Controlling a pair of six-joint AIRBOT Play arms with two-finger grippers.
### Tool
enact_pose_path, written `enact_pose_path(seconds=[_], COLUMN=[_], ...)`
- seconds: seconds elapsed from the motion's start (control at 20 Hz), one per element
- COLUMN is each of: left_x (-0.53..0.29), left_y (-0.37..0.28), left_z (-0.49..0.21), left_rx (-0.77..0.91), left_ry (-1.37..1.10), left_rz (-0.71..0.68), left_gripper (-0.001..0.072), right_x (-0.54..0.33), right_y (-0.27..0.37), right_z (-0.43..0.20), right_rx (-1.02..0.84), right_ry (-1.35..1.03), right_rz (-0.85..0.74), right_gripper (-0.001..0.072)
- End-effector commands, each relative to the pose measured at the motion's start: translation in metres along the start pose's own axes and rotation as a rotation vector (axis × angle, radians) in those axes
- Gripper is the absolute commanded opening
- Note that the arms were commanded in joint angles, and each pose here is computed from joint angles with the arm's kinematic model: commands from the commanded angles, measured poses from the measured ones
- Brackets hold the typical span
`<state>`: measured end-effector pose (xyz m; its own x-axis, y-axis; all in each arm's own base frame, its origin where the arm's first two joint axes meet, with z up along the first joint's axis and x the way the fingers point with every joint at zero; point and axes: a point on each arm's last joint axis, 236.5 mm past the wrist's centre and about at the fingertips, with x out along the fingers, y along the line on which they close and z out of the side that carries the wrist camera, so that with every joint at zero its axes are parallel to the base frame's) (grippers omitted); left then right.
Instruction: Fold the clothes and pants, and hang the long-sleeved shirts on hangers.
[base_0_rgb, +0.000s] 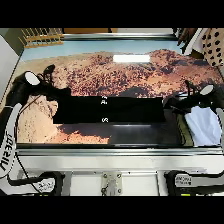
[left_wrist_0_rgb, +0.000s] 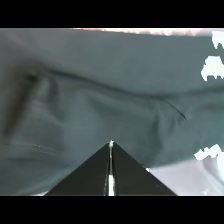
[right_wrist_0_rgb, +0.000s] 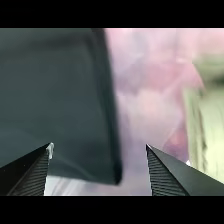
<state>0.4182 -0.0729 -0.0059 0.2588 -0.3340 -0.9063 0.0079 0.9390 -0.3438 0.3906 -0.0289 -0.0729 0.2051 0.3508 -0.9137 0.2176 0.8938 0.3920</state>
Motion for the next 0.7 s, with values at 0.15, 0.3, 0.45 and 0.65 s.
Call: enact_pose_path(seconds=[0.15,0.3,0.45,0.65], left_x=[0.045,0.060,0.071,0.085], left_y=[-0.070,-0.092,-0.104,-0.129], left_z=[-0.047,-0.055,-0.059,-0.054], left_rx=[0.069,0.121,0.125,0.156], left_ry=[0.078,0.085,0.090,0.094], left_rz=[-0.102,-0.111,-0.114,-0.129], left_gripper=[0.0010,0.0010,0.0010,0.0010], right_x=[0.045,0.058,0.064,0.054], right_y=[0.016,0.043,0.057,0.054], right_z=[-0.007,-0.002,0.007,0.018], right_rx=[0.084,0.078,0.106,0.101], right_ry=[0.028,0.018,-0.009,-0.062], right_rz=[0.216,0.314,0.357,0.339], right_gripper=[0.0629,0.0410,0.0368,0.0013])
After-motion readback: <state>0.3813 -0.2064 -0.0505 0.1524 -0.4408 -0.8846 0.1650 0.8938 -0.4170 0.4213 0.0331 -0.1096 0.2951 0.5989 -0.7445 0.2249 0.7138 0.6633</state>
